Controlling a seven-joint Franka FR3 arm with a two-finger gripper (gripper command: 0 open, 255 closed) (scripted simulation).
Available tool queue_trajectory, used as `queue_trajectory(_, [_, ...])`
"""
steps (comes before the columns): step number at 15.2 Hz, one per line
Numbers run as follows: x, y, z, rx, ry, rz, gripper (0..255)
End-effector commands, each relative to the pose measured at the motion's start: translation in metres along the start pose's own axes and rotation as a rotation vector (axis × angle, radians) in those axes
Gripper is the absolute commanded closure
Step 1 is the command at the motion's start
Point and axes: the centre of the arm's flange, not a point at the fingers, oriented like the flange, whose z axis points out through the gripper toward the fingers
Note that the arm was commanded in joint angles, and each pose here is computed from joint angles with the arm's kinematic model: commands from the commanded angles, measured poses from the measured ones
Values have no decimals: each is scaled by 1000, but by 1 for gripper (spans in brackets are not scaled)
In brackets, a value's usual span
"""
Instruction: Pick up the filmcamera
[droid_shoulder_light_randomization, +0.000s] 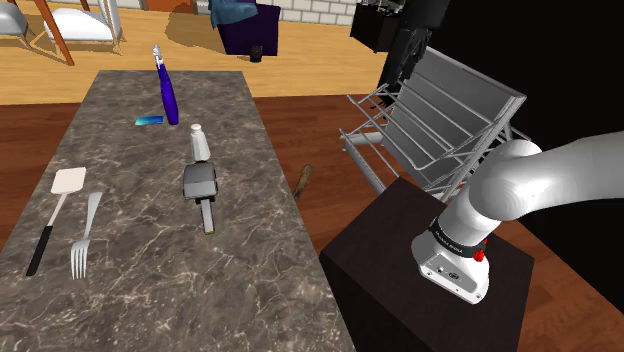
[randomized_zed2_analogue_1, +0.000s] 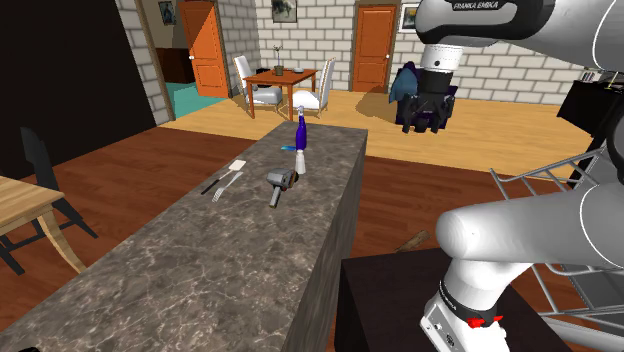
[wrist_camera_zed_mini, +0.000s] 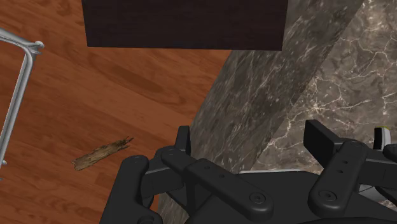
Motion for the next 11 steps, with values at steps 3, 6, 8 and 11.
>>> queue_trajectory(3, [15, -20, 11, 2, -13, 21, 0])
queue_trajectory(6, [39, -49, 28, 5, -32, 53, 0])
queue_trajectory(8, [55, -67, 39, 8, -45, 75, 0])
queue_trajectory(11, [79, -95, 56, 11, -64, 106, 0])
